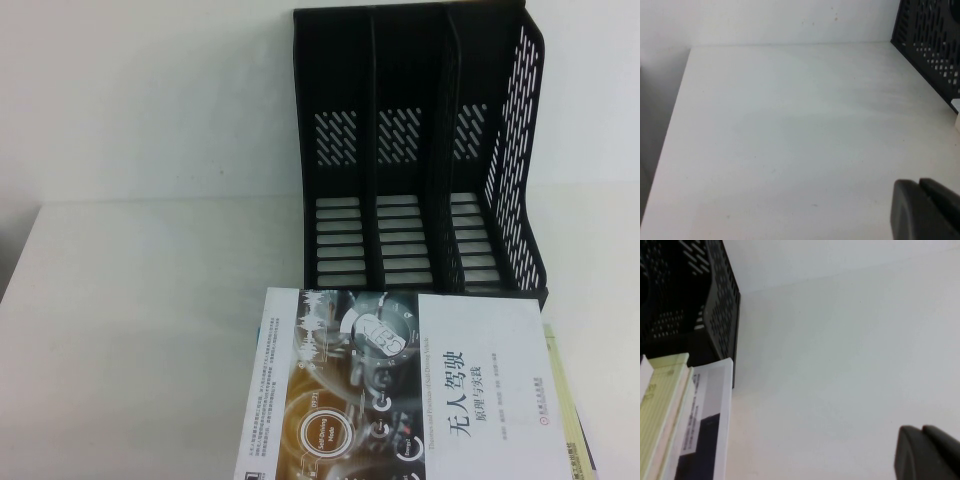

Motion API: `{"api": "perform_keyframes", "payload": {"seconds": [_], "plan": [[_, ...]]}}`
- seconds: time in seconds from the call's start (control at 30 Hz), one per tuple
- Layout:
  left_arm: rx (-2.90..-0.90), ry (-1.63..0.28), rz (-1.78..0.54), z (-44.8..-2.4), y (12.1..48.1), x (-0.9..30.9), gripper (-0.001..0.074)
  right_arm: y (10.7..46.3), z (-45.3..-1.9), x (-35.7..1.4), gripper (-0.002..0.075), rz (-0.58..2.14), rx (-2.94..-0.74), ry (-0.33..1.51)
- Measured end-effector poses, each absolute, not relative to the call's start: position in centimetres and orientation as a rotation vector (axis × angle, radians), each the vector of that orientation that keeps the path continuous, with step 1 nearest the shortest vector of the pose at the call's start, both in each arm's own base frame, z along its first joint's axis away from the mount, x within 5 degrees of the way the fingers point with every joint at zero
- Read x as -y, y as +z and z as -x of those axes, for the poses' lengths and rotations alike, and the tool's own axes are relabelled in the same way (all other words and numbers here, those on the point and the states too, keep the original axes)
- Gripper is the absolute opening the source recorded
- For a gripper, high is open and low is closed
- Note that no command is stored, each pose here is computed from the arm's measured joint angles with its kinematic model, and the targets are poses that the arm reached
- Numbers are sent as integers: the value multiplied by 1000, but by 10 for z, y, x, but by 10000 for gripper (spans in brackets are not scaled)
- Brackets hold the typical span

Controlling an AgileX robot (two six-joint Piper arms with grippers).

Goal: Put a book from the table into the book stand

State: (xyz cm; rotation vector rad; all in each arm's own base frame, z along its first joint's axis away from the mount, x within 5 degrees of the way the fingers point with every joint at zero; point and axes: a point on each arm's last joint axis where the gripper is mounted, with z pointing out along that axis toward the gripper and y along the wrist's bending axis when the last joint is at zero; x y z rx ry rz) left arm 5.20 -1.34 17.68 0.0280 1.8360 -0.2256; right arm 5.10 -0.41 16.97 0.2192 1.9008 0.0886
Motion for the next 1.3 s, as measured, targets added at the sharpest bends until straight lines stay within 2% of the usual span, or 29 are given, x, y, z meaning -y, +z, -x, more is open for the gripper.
{"api": "perform_keyframes", "payload": {"seconds": [0.23,0.6,0.77,1.0,1.3], "plan": [[-1839,-178,-79,-52,177,13,-4,170,-51,4,-5,-201,-1903,75],[-1823,-209,-54,-52,178,14,-4,172,-52,4,-5,-190,-1866,79],[-1742,-289,38,-54,185,14,-4,192,-57,1,-5,-147,-1628,112],[-1506,-439,298,-56,204,5,-4,228,-52,-2,-5,-81,-1236,159],[-1480,-494,363,-56,206,4,-4,234,-49,-3,-5,-69,-1161,167]]}}
